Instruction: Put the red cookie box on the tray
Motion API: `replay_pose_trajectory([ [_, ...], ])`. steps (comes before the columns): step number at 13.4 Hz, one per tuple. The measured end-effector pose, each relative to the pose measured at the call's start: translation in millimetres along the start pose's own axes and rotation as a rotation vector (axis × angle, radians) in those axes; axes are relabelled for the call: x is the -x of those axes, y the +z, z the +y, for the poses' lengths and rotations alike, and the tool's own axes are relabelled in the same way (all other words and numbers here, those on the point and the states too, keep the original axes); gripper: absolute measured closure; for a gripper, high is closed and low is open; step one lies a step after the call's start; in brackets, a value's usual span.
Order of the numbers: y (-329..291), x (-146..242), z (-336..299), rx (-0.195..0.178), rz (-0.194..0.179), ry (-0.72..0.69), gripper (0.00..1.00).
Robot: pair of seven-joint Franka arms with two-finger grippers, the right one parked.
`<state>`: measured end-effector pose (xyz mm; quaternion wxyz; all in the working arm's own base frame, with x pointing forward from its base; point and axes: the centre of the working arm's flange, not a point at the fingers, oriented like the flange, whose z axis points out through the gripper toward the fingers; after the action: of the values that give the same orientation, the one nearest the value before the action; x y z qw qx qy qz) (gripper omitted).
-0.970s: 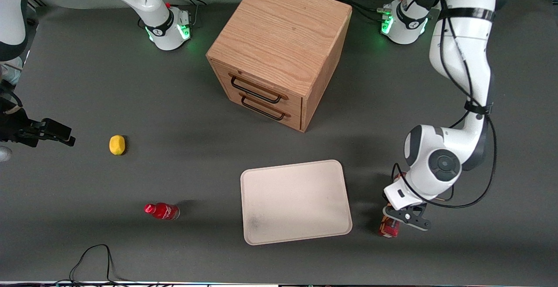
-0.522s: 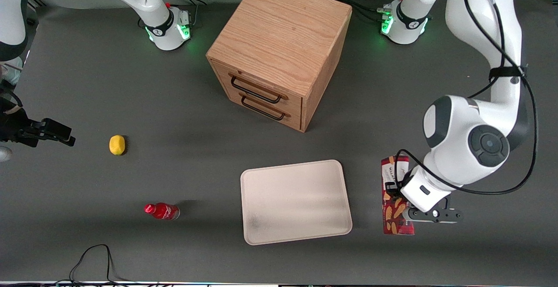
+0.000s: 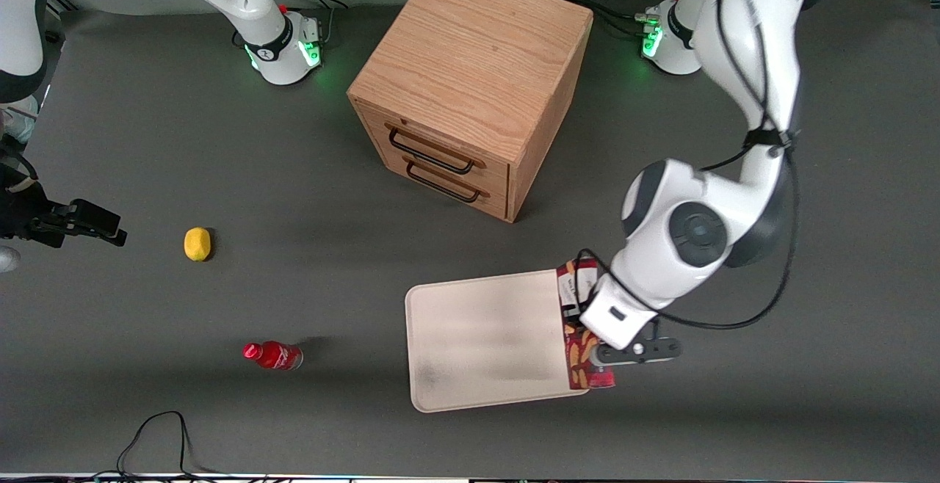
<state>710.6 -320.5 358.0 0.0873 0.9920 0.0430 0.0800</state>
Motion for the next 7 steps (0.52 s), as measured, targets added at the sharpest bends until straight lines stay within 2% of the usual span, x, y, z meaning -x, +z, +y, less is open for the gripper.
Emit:
replay_pose_trajectory([
  [4,86,17,2,-0.059,-0.002,0.056,0.92],
  [7,106,21,-3,-0.086,-0.014,0.068,0.92],
])
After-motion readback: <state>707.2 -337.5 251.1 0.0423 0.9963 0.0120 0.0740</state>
